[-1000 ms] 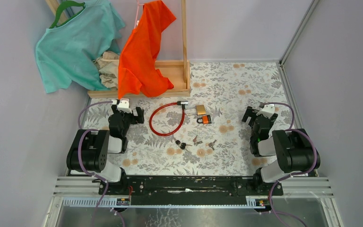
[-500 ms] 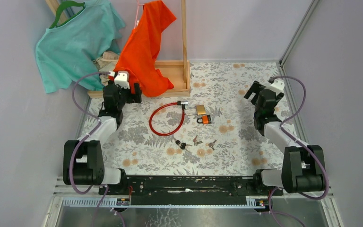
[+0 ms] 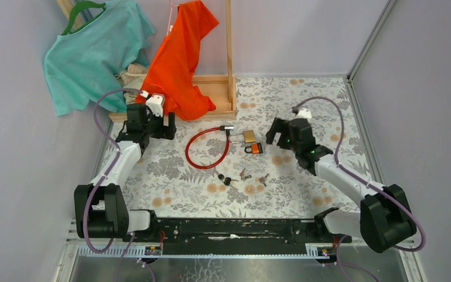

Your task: Unlock with the key

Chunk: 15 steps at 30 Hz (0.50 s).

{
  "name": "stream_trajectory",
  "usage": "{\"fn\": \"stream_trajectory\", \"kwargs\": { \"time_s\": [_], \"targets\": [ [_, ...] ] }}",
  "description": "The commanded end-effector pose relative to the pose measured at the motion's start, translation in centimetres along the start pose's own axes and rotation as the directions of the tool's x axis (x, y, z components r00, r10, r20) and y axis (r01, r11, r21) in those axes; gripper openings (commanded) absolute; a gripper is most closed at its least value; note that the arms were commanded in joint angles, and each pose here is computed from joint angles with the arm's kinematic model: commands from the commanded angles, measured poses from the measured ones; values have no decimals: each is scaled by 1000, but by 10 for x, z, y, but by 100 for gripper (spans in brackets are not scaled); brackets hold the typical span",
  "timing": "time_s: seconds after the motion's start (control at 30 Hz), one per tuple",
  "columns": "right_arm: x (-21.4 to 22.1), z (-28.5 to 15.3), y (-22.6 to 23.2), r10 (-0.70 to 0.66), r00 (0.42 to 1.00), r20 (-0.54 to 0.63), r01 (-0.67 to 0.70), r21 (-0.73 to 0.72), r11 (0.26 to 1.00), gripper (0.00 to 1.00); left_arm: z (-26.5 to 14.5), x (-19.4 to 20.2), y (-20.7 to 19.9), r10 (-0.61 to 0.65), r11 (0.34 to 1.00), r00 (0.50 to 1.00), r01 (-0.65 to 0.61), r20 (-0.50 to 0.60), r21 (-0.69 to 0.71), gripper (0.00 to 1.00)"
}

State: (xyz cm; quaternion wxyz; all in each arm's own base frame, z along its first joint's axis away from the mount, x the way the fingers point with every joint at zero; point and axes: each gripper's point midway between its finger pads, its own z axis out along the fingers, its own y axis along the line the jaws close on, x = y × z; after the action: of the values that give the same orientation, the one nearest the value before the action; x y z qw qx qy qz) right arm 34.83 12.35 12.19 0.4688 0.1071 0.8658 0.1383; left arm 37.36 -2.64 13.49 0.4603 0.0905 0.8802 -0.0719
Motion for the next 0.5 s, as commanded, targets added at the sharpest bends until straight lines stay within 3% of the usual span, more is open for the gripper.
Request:
{"fn": "stream_trajectory", "kwargs": {
  "time_s": [0.0, 0.3, 0.47],
  "targets": [
    [49, -23, 32, -96, 993, -73, 90, -84, 992, 98, -15, -4, -15, 32, 995, 999, -29, -29, 91, 100],
    [139, -45, 101, -370, 913, -174, 315, -277, 908, 79, -24, 14, -34, 63, 979, 994, -44, -90, 201, 100],
    [161, -37, 115, -438, 878, -193, 376, -289, 880, 75, -29, 18, -42, 77, 968, 992, -49, -103, 247, 100]
  ]
}}
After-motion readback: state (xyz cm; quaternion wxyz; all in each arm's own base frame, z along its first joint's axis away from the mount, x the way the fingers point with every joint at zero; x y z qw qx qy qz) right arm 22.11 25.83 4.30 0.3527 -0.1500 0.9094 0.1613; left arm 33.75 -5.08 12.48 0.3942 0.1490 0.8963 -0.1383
